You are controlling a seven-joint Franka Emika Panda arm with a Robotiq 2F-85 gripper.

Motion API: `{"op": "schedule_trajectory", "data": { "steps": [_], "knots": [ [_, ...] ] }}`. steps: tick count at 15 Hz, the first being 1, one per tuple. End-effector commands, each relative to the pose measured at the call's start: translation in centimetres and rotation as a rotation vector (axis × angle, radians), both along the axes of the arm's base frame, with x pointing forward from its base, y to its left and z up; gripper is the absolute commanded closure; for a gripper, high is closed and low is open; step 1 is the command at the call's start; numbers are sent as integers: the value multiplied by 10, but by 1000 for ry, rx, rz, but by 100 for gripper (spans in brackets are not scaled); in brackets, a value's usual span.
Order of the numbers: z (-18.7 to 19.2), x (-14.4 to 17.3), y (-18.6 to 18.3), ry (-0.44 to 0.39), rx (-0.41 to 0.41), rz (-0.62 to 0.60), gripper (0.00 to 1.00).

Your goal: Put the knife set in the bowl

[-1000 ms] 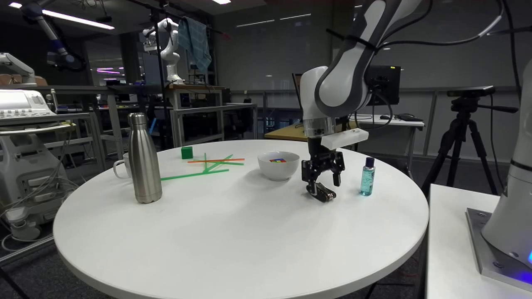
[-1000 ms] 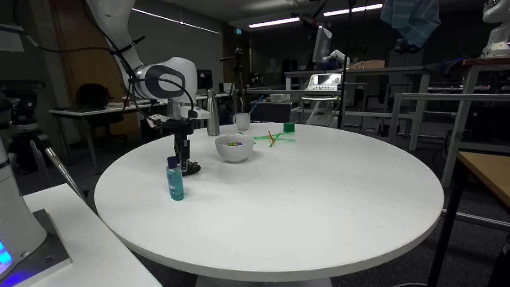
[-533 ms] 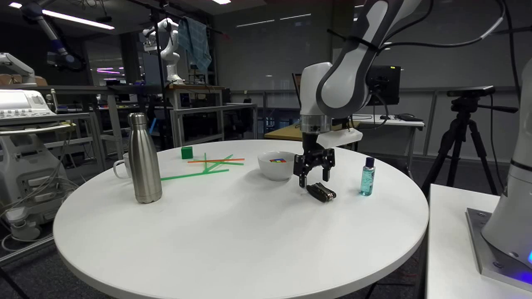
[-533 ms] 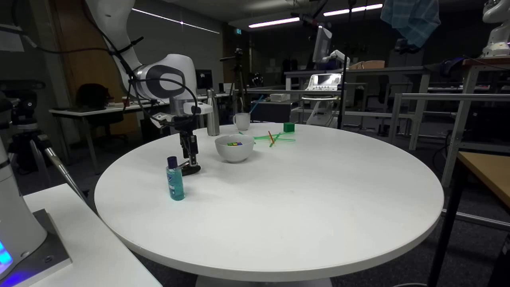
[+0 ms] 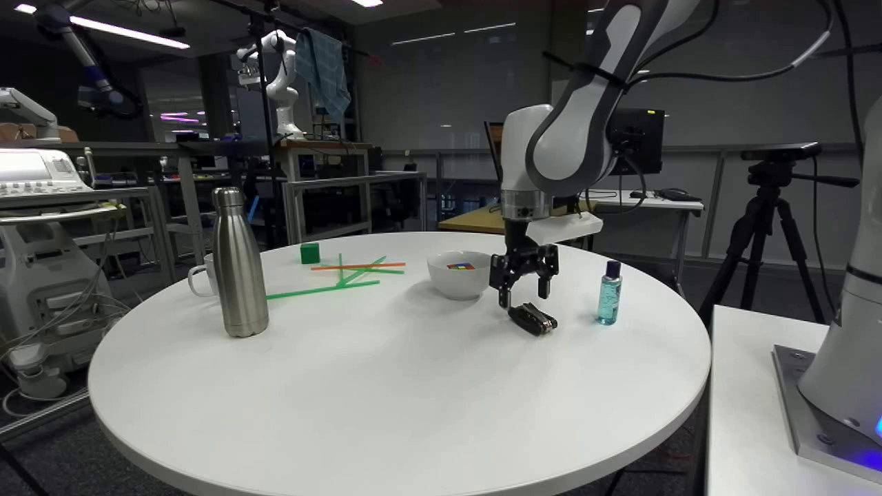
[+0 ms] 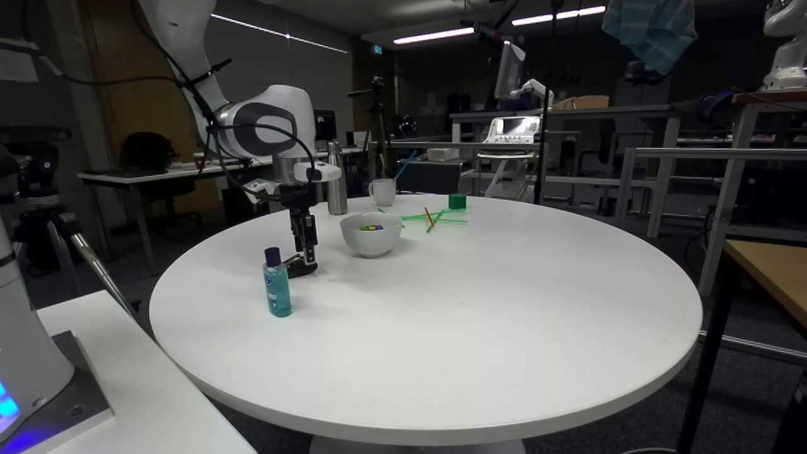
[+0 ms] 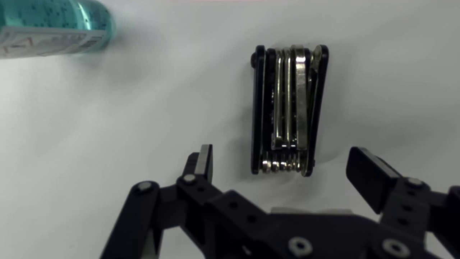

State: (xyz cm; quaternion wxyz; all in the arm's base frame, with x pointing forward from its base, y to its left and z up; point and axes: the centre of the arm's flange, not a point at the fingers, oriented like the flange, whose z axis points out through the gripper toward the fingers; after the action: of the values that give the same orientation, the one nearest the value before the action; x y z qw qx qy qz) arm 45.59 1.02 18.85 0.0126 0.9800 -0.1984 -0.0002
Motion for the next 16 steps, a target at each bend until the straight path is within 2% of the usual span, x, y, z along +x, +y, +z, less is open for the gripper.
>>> {"op": "schedule_trajectory", "data": {
  "steps": [1, 16],
  "knots": [
    [-4, 2, -2, -9, -7, -32, 0],
    [-20, 1, 1, 38, 8, -50, 0]
  ]
}}
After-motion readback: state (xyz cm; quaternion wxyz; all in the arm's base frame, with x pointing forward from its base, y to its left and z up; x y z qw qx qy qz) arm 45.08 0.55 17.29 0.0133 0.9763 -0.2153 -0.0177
